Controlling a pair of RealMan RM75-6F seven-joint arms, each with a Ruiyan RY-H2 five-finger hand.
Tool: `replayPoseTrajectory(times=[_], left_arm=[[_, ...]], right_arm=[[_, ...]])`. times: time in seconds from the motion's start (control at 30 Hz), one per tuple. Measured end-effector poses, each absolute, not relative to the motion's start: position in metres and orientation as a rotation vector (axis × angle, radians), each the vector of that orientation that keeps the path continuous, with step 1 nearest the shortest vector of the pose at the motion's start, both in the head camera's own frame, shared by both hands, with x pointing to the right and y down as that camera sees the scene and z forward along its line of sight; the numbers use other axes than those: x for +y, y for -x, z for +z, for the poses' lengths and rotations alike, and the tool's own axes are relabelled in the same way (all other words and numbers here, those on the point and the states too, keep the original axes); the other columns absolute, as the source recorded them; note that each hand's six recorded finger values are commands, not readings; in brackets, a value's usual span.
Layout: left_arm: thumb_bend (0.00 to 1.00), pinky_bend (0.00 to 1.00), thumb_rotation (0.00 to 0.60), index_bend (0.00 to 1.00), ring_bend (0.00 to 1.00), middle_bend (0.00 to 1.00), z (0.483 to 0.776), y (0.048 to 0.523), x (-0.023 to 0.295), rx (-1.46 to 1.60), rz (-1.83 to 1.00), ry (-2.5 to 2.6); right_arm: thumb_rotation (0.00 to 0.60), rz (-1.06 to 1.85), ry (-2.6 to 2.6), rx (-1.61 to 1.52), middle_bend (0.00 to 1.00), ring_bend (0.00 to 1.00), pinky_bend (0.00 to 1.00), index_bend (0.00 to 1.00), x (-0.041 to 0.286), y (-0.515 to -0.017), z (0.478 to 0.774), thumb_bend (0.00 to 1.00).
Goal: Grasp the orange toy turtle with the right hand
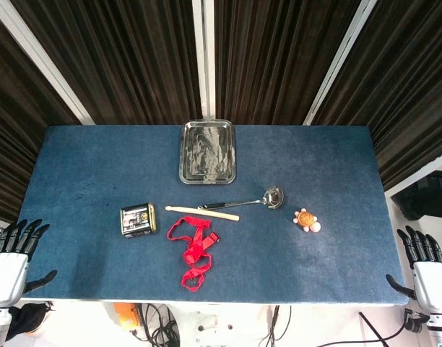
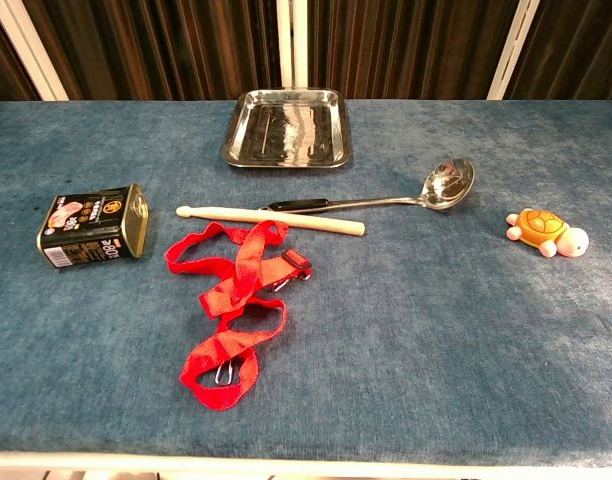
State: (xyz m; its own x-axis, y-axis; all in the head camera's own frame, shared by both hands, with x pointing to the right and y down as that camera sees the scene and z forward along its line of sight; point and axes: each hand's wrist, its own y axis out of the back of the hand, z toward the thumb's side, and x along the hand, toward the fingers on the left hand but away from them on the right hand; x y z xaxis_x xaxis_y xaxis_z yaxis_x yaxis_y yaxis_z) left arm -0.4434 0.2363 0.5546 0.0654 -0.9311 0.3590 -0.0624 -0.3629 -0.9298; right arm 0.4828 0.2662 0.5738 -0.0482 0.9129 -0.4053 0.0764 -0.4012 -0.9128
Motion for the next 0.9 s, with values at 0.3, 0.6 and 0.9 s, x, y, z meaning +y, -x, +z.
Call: replayPoseTrajectory(times=[0.3,0.6,0.9], left_arm=[[0.08,0.02,0.6,0.15,0.0,0.09,0.556,0.445,0.238,1.026,-1.401,1.558],[0.08,0.02,0.6,0.15,0.0,0.09,0.554,0.447,0.236,1.034,-1.399,1.554],[0.08,0.02,0.6,0.15,0.0,0.09,0.559,0.445,0.234,1.032,-1.397,1.57]], right_arm=[[0.6,1.535,1.536,-1.065,0.0,0.0,0.0,0.0,0.264,-0.482,0.577,0.09],[0.6,1.543,1.541,-0.965,0.03,0.0,0.0,0.0,0.248,-0.471,0.586,0.1],[0.6,1.462,1.558,-0.799,0.1,0.0,0.0,0.0,0.193,-0.418,0.605,0.15]])
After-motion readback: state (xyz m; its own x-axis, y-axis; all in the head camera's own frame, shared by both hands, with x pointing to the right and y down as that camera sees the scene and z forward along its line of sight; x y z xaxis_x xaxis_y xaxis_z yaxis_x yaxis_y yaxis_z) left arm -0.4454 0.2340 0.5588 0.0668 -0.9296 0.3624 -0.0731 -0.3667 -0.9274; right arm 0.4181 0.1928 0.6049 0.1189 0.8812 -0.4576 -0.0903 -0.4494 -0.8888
